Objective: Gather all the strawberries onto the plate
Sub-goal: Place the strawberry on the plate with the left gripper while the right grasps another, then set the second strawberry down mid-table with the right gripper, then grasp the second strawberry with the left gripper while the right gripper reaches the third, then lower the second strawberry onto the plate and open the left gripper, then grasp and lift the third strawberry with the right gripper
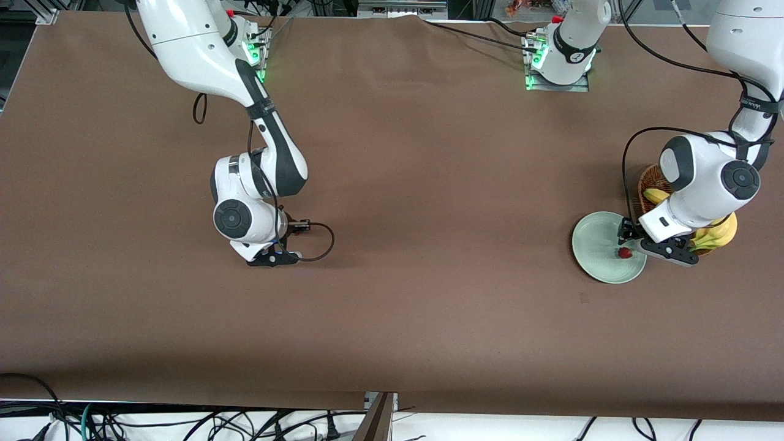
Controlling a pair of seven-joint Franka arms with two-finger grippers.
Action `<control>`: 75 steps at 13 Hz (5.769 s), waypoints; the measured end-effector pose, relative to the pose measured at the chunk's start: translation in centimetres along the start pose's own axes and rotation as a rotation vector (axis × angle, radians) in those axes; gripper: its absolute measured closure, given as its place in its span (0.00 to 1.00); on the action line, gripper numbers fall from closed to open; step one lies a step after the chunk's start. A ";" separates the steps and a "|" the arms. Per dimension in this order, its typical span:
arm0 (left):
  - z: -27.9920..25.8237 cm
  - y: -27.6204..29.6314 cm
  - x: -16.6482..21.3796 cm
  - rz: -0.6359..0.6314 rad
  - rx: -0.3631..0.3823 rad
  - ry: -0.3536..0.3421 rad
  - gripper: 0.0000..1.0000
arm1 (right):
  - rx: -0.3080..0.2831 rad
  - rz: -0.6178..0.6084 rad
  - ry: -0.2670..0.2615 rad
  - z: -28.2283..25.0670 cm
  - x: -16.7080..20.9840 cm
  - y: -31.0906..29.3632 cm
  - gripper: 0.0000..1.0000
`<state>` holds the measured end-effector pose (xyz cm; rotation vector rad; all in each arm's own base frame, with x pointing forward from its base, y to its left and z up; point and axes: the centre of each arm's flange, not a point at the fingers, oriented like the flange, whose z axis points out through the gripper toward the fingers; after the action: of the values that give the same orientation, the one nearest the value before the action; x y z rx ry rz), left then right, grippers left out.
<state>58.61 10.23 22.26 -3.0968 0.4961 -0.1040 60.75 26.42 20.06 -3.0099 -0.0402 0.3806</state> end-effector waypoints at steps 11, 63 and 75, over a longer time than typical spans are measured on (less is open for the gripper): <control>-4.9 7.9 6.9 -0.142 -0.154 -0.027 0.00 | 0.537 0.482 -0.038 -1.4 -3.7 -20.4 0.69; -0.2 4.8 5.1 -0.142 -0.012 -0.143 0.55 | -0.073 -0.134 -0.034 1.0 -3.0 11.1 0.16; -1.4 8.8 7.7 -0.131 -0.018 -0.107 0.00 | -0.049 -0.117 -0.036 1.1 -3.2 11.1 0.40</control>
<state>63.04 -0.47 24.03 -3.1293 0.2924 0.0663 57.56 15.40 18.60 -3.0304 -0.2303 0.4278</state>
